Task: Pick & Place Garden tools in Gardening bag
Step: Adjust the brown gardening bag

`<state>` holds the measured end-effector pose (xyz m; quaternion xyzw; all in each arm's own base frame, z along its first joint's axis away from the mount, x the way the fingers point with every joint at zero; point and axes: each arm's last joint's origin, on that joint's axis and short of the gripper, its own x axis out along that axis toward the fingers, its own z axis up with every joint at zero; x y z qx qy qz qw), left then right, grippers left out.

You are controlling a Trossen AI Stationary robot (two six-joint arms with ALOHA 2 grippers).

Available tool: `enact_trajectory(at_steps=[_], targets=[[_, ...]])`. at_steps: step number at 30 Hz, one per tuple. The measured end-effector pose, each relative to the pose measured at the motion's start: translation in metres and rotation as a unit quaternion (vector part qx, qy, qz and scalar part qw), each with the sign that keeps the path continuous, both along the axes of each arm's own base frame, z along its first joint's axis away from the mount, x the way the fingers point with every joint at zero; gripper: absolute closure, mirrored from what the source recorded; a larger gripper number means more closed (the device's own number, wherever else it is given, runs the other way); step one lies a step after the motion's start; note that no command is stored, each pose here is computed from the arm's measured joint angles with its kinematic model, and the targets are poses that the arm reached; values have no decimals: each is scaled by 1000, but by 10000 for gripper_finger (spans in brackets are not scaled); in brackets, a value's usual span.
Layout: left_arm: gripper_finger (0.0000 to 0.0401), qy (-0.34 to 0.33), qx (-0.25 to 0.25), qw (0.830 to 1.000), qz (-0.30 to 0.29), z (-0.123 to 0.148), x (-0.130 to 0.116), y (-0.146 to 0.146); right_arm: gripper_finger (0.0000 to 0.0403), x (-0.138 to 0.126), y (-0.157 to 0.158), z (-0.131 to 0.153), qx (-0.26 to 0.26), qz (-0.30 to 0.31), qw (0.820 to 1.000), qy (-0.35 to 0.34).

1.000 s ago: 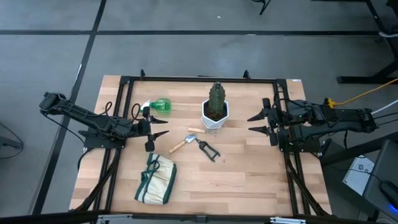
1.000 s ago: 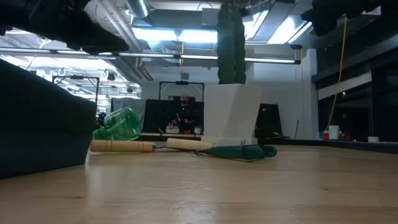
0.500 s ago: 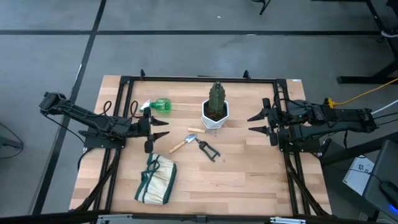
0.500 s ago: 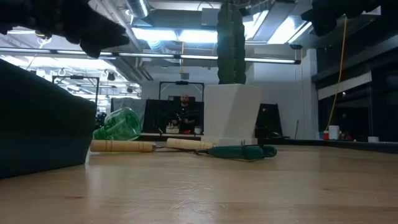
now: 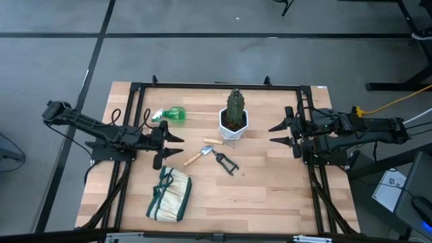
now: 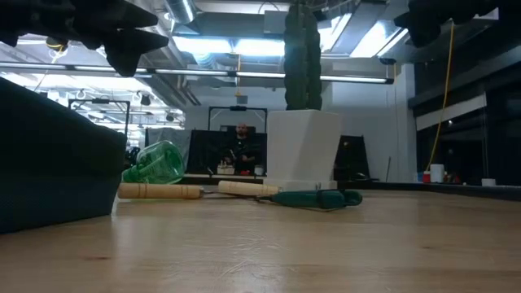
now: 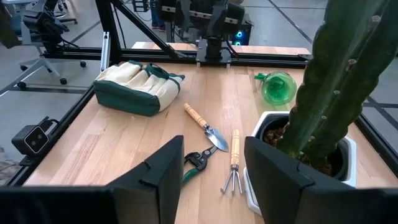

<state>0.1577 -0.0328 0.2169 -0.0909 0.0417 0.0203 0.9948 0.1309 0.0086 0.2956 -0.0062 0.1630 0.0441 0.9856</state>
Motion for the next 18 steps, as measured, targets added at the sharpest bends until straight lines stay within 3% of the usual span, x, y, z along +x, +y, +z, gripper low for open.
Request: enact_trajectory(at_steps=[3,6,11,14,18], targets=[[219,5,0,1000,-2,1,1,3,231,0,0,0,0,0,1000,0],[219,31,-4,998,-56,17,1,2,231,0,0,0,0,0,1000,0],[219,168,-75,978,-100,49,-10,1,231,0,0,0,0,0,1000,0],[219,231,-161,954,-99,57,-19,-2,231,0,0,0,0,0,1000,0],[219,318,-300,891,-124,51,-29,-11,231,0,0,0,0,0,1000,0]])
